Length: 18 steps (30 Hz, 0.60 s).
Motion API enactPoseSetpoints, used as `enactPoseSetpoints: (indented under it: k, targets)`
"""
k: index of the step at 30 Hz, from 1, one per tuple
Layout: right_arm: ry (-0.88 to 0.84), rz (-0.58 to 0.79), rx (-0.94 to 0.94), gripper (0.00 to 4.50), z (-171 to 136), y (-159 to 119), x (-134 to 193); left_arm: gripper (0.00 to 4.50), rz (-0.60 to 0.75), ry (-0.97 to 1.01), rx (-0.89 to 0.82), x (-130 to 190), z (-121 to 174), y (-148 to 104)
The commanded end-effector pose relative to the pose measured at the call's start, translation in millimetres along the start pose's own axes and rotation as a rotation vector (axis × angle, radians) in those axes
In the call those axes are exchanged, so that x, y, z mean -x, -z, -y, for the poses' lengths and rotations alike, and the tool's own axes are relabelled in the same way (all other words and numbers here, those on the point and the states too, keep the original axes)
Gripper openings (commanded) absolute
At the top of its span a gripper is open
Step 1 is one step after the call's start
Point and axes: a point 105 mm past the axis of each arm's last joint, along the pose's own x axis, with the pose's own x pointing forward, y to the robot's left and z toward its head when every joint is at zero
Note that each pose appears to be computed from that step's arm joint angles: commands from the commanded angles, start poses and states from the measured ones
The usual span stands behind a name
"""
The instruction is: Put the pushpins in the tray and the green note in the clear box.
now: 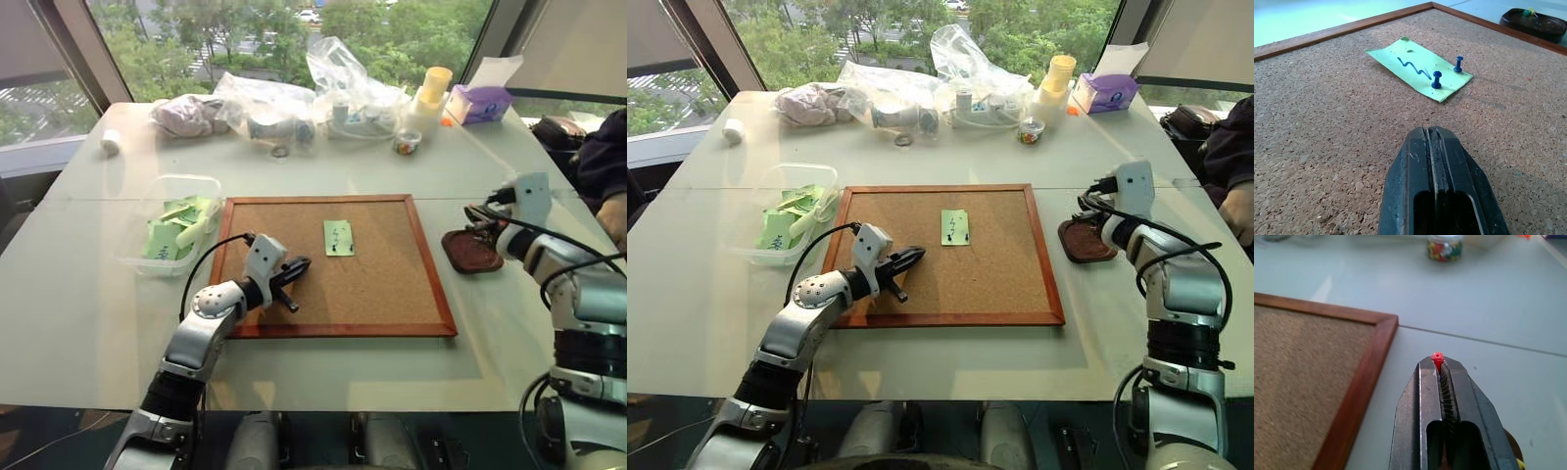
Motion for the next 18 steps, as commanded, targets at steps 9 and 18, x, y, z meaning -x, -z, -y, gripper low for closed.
enactPoseSetpoints:
  k: [9,18]
  targets:
    - [-0.033,-0.064,-0.028,0.02,-4,34,-2,0.00,-0.095,0.018,0.026,3,4,28]
    - [-0.049,-0.034,-0.031,3.44,-5,24,2,0.00,-0.097,0.014,0.025,4,4,29]
